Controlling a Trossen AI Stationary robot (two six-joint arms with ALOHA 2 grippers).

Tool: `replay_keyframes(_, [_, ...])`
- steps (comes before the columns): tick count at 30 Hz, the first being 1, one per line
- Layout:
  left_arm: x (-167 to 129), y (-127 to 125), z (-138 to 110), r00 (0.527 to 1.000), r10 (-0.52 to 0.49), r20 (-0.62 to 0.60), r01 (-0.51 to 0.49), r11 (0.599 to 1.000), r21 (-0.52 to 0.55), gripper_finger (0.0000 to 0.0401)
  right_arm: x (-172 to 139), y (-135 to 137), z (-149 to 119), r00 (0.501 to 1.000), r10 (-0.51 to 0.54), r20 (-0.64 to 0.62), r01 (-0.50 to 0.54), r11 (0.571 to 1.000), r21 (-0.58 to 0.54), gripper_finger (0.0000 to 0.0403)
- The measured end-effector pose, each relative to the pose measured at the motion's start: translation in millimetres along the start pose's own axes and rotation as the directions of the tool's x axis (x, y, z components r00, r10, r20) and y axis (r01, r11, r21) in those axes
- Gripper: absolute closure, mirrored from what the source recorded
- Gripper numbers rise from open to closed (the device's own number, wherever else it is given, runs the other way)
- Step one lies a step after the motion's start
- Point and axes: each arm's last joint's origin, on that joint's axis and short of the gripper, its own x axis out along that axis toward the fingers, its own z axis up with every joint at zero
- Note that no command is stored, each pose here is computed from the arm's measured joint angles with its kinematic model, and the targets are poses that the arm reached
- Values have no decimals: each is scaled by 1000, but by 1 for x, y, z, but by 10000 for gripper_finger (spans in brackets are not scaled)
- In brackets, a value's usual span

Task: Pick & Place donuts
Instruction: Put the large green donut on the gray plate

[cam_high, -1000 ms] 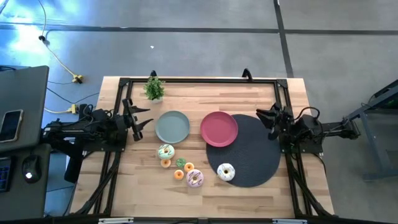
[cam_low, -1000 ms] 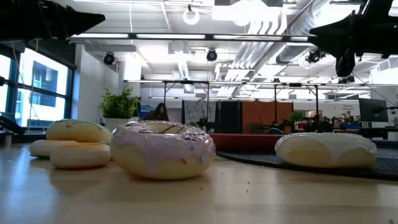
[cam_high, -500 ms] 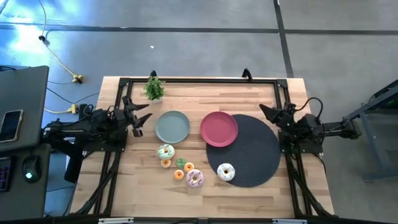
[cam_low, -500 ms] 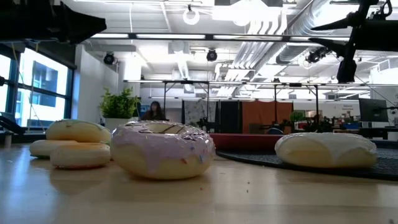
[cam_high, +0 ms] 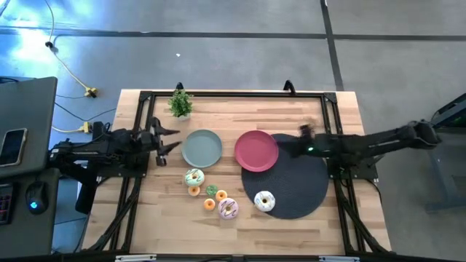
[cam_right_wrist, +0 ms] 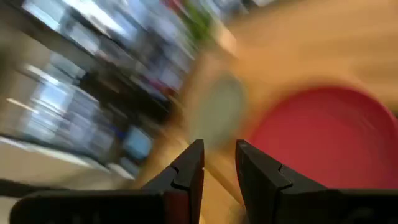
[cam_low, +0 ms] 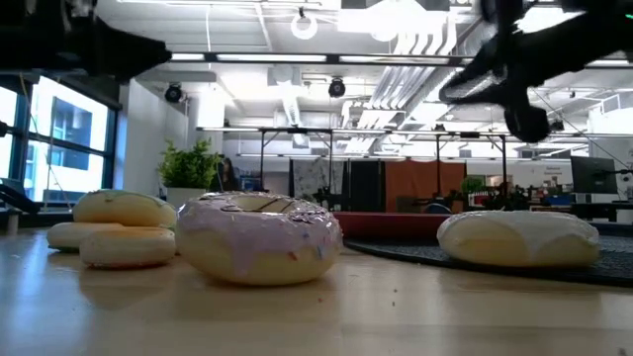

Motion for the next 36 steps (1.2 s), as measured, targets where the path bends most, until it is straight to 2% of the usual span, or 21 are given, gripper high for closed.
replay_keyframes(3, [-1,-4,-11,990,-97,-103,91,994,-53,219,20,2,-10,956,-217,-195,205,976,-80,320])
replay_keyframes(6, [-2,-7,-19,968,-175,-181,157,982,-108,219,35,11,-14,921,-265,-285,246,964,-101,320])
replay_keyframes(10, [-4,-10,-23,945,-246,-215,214,963,-160,219,49,29,-15,917,-204,-343,170,977,-128,320])
replay_keyframes(13, [-4,-11,-23,941,-265,-211,232,958,-168,219,50,39,-15,922,-190,-338,131,973,-189,320])
replay_keyframes(17, [-4,-11,-23,941,-265,-212,232,958,-168,219,48,46,-17,921,-165,-352,102,976,-191,307])
replay_keyframes(21, [-4,-10,-24,945,-245,-219,212,964,-163,219,47,44,-22,900,-160,-406,93,979,-179,256])
replay_keyframes(25, [-4,-10,-24,945,-241,-221,201,961,-188,219,47,46,-21,898,-134,-418,67,983,-172,192])
replay_keyframes(27, [-2,-10,-25,945,-230,-234,185,962,-201,219,48,48,-21,903,-107,-416,35,984,-177,175])
replay_keyframes(32, [9,-10,-18,956,-199,-218,157,969,-193,219,43,57,-29,898,-73,-435,-68,952,-300,174])
replay_keyframes(36, [23,-16,-4,914,-270,-303,236,961,-145,219,38,62,-37,879,-71,-472,-128,918,-376,184])
